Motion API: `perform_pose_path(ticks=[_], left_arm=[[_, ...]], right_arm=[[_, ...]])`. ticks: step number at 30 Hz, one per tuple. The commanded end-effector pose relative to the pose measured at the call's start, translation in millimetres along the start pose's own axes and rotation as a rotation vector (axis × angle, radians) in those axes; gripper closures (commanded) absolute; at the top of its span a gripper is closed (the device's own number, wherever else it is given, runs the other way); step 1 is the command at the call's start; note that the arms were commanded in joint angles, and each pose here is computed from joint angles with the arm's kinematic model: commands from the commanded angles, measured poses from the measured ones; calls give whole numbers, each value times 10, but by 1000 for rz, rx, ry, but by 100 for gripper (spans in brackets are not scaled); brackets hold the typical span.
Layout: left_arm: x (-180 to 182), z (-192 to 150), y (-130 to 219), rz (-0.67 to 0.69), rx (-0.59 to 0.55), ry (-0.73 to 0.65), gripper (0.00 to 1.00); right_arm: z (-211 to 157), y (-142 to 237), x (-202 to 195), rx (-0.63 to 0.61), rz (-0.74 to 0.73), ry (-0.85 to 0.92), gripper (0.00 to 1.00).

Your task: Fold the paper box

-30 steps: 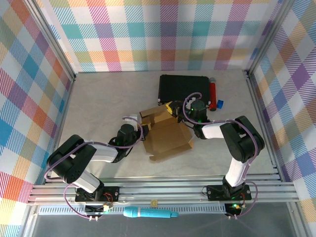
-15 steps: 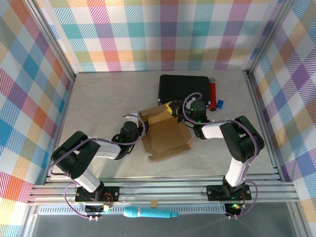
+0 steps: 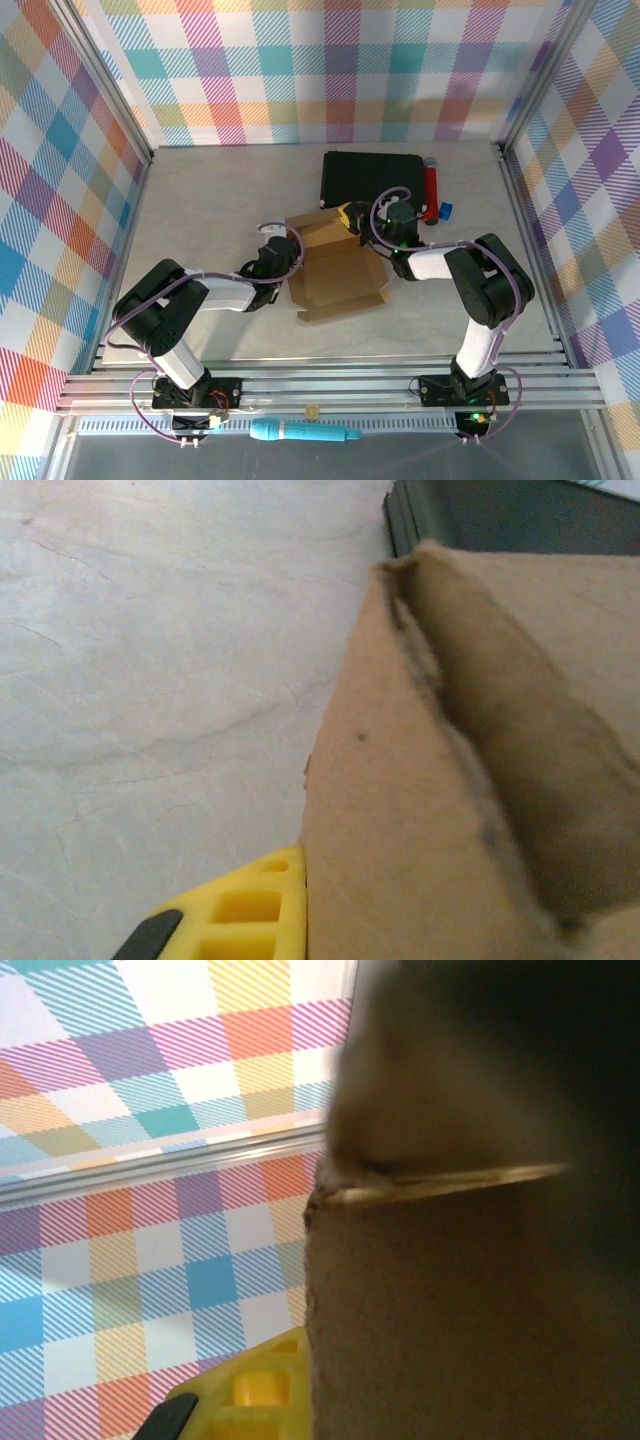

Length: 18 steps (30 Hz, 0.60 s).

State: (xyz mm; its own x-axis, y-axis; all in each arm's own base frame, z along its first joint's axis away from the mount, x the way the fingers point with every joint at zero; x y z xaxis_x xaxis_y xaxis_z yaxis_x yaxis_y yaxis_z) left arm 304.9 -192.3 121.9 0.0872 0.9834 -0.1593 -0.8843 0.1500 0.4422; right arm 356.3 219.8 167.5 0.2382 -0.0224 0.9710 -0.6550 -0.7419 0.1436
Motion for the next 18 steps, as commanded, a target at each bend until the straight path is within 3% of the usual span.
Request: perform_pose_path(ticks=[1, 6, 14, 18], left_arm=[[23, -100, -36, 168, 88, -50, 97], [77, -152, -44, 325, 161, -70, 100], [107, -186, -18, 354, 192, -83, 100], [88, -48, 60, 352, 194, -93, 100]], right_arm=[[-92, -26, -147, 73, -76, -37, 100], [-89, -11, -118, 59, -88, -34, 100], [-71, 29, -79, 45, -107, -30, 100], [-30, 169, 89, 6, -134, 16, 73]])
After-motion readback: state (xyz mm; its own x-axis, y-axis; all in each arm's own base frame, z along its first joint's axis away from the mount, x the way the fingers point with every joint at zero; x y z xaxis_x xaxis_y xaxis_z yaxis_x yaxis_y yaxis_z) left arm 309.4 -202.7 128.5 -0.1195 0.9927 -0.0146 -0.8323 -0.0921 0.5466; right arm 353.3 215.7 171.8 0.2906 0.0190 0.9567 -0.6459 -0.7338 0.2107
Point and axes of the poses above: each hand's point on the last joint's axis, 136 mm out from that joint toward the fingers, its own y axis back along the fingers, its own x axis along the line the jaws close on, z = x × y, the point moved 8 cm from there along y, back along the fingers, and after that the axes turned 5 degrees about -y, right-handed, at the moved point
